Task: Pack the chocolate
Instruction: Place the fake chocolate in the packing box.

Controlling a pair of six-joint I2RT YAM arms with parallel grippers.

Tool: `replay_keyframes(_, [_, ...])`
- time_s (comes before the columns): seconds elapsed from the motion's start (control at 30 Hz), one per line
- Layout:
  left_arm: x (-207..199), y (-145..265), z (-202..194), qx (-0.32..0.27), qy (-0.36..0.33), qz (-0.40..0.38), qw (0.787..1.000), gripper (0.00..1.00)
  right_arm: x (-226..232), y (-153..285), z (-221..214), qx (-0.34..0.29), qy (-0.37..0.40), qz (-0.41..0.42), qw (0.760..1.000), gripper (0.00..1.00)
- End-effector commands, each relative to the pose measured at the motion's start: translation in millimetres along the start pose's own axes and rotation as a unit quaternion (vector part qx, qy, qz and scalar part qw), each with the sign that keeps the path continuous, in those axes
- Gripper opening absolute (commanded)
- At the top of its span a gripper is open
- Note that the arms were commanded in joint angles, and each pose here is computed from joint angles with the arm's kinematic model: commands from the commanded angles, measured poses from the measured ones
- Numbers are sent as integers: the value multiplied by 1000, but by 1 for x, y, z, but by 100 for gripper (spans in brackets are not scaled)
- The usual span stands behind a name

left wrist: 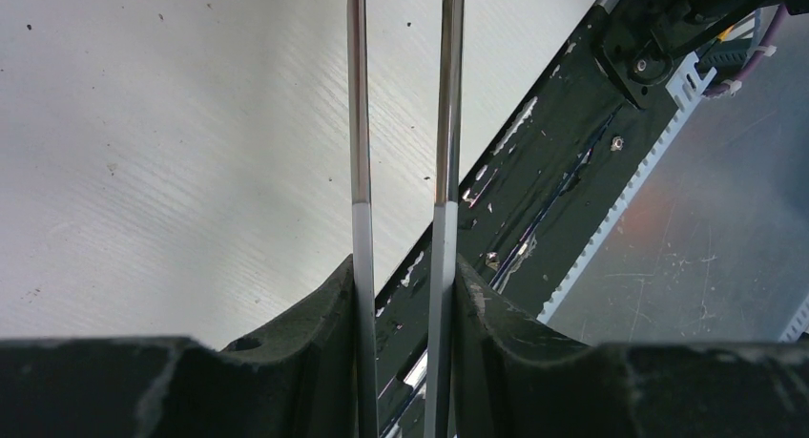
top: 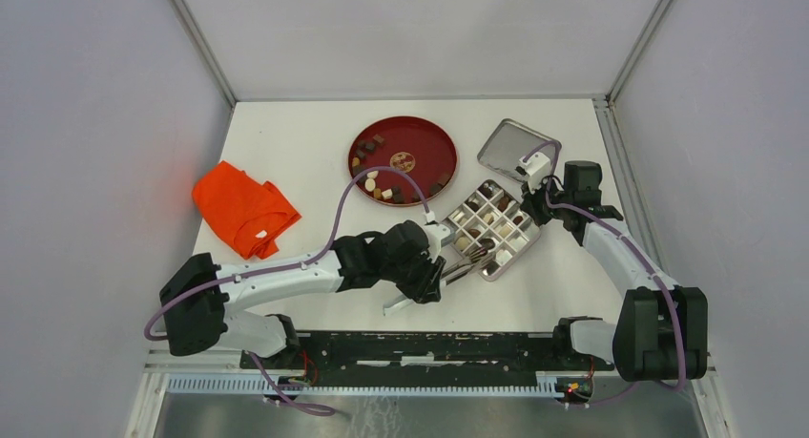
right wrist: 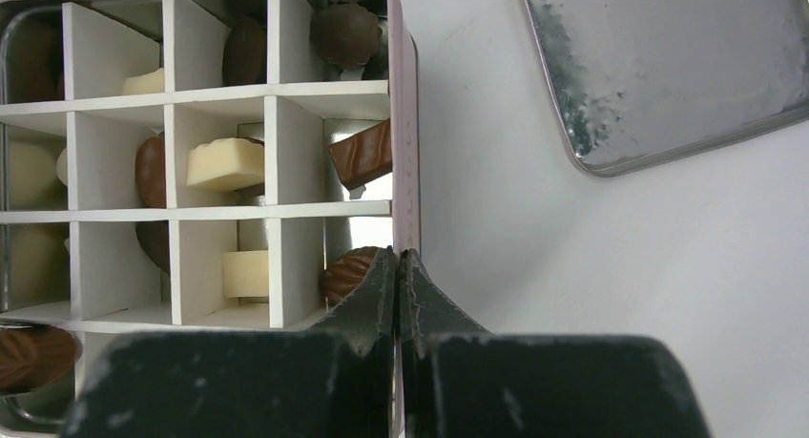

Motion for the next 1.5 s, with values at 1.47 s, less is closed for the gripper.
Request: replay_keyframes(1.47, [-23, 9, 23, -40, -5, -21, 999, 39, -6, -1, 17, -40, 14, -1, 999, 0])
Point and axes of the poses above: each gripper's point midway between its finger pads, its own y axis back along the fingers, its own x axis along the line the jaws close on, z = x × y, the point moved 3 cm from there along y, back along the fingers, and after that the axes turned 13 degrees about y, right-handed, at the moved point
